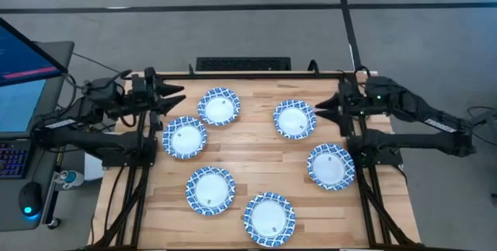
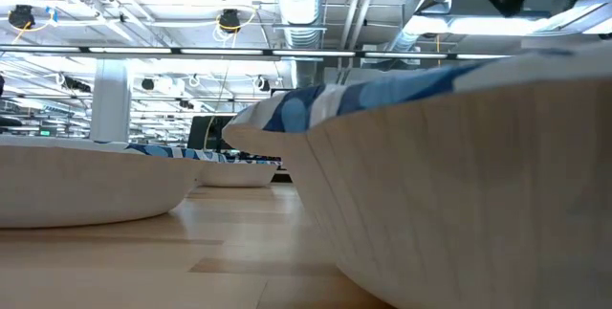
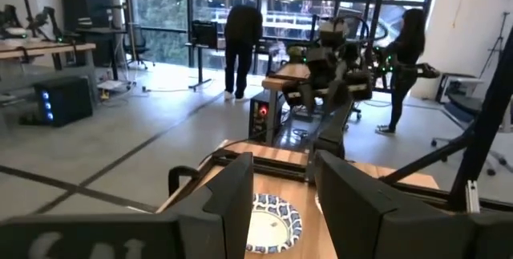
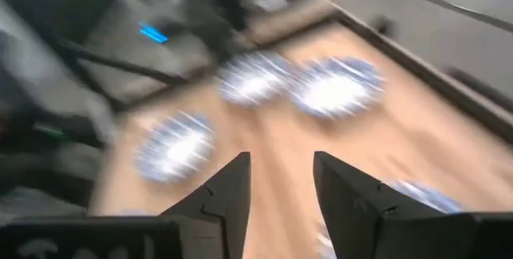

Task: Nest bowls inside each other
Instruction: Stack the blue patterned bowl on the blue bowl

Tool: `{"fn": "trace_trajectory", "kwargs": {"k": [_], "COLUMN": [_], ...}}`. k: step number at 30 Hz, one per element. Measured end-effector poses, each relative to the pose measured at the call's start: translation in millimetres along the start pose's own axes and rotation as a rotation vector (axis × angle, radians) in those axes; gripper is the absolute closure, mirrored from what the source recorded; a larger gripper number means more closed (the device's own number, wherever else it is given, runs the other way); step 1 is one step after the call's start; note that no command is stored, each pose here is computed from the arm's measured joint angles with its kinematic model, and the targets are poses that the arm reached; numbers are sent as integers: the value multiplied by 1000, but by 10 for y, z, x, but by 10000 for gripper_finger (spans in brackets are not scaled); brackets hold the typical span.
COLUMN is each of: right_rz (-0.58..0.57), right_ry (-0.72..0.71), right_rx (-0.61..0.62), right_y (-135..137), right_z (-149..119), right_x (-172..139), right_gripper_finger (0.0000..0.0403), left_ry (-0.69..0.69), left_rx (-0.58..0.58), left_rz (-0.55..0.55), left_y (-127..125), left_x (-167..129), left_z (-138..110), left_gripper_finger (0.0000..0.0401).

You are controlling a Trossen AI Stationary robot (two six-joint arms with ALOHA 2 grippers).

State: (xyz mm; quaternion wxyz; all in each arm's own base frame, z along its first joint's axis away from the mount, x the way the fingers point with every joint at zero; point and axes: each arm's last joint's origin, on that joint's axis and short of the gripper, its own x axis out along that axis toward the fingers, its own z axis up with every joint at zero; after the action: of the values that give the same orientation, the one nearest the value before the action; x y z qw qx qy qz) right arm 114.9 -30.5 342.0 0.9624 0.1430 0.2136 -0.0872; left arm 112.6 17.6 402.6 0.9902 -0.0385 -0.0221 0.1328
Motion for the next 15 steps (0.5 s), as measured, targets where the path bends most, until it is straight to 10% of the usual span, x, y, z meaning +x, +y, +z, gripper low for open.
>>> {"fn": "trace_trajectory", "kwargs": {"k": [10, 15], "right_rz": [-104, -165], "right_ry": [397, 459], "right_rx": [-71, 168], "right_y": [-103, -154], "right_z": [-62, -73], "right_x": [473, 783], "right_gripper_finger": [244, 244], "left_ry": [51, 43], "left_rx": [-6, -7], "left_rz": [17, 21], "left_y": [8, 8], "left_x": [1, 0], "left_z": [-50, -43], "left_gripper_finger": [276, 276]}}
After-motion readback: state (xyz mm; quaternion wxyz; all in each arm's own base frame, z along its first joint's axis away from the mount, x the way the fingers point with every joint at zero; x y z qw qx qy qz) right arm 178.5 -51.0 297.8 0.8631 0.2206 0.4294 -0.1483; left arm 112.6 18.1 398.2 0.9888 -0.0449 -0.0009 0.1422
